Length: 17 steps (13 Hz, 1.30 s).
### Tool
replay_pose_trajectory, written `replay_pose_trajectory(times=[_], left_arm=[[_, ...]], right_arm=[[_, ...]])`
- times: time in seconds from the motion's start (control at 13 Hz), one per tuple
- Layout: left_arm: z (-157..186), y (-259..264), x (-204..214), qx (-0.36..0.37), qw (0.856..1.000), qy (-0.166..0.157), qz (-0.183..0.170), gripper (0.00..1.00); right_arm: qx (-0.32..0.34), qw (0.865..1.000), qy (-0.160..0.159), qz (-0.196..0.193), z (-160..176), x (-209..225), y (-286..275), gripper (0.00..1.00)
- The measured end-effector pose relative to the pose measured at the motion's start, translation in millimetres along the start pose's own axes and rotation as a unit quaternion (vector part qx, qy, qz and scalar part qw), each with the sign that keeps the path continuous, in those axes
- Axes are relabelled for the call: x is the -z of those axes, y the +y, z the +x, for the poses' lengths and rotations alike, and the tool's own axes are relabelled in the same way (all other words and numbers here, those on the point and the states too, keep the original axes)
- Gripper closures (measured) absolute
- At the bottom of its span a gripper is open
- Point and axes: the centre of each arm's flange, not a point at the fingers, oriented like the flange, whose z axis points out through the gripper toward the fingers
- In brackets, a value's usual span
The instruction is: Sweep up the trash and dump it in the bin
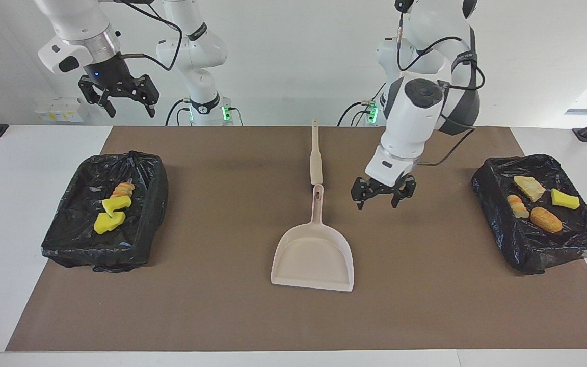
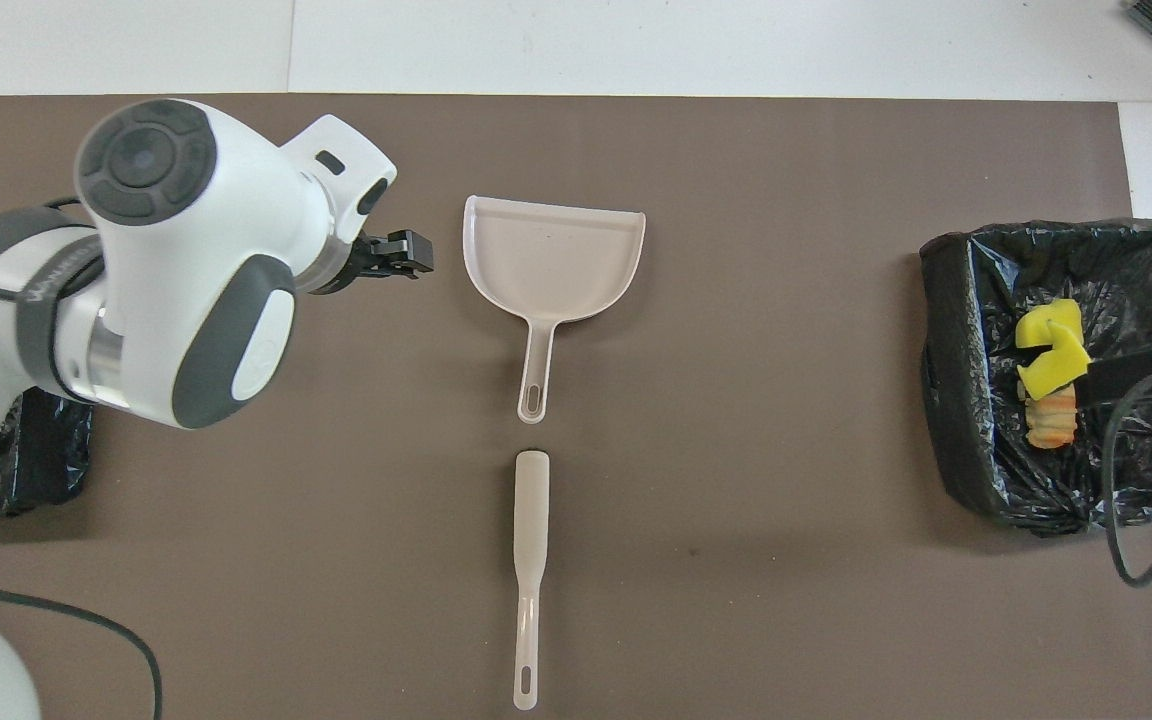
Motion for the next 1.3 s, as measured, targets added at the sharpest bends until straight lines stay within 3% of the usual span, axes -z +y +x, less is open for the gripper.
replay_pose_trajectory(times=[0.38,0.69,1.3], left_arm=[[-2,-131,85,-0.063,0.998,-0.013,0.017,0.0],[-13,-212,121,-0.076,0.997,-0.017,0.024,0.0],[-37,-208,150,-0.068,0.997,-0.032,0.024,0.0]], right_arm=[[0.0,1.0,0.0,0.0,0,0,0,0.0],[0.0,1.0,0.0,0.0,0,0,0,0.0],[0.0,1.0,0.0,0.0,0,0,0,0.0]])
